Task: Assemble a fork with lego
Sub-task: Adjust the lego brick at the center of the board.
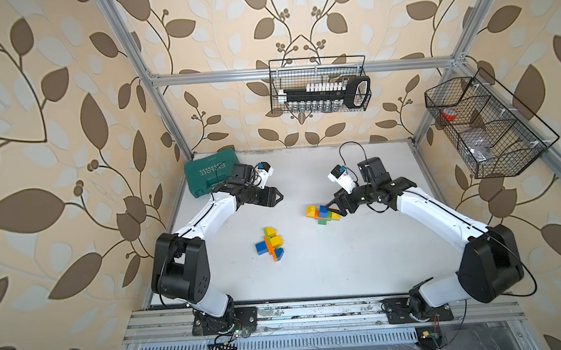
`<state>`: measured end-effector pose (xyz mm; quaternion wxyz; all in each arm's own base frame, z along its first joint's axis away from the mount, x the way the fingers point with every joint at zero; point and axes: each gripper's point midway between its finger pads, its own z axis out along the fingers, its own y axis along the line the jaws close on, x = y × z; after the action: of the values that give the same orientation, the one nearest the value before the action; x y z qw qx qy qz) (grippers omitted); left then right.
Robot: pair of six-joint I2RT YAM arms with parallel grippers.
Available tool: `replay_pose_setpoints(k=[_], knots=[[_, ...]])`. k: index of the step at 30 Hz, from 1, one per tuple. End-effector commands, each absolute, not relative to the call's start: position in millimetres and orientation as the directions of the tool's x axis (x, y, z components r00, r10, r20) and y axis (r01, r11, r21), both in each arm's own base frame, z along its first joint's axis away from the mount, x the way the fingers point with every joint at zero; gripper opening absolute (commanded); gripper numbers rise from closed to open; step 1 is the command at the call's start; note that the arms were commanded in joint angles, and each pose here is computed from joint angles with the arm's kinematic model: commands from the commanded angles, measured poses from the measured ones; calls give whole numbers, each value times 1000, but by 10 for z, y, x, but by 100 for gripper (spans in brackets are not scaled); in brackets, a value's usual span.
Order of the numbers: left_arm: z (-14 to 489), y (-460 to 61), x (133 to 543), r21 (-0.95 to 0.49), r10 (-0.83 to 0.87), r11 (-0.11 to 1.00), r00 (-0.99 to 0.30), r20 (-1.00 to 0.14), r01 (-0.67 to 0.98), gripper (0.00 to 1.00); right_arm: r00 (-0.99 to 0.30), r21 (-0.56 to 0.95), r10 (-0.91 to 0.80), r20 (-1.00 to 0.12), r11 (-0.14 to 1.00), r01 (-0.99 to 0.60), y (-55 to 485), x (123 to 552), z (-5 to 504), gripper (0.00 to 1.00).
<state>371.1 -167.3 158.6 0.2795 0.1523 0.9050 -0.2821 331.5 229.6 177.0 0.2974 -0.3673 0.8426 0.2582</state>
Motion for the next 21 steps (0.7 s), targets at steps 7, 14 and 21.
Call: replay_pose_setpoints(k=[7,14,21], knots=[[1684,-1562,3634,-480,11,801,-811,-585,357,59,-360,93,-762,-538,371,-924,2441,3170,1392,71],[1643,-1535,3668,-486,6,803,-819,-574,346,58,-320,22,-830,-458,349,-937,2385,3269,1146,68],[1572,-1523,3699,-495,-1,803,-830,-557,331,57,-296,-25,-821,-488,352,-936,2417,3375,1197,68]])
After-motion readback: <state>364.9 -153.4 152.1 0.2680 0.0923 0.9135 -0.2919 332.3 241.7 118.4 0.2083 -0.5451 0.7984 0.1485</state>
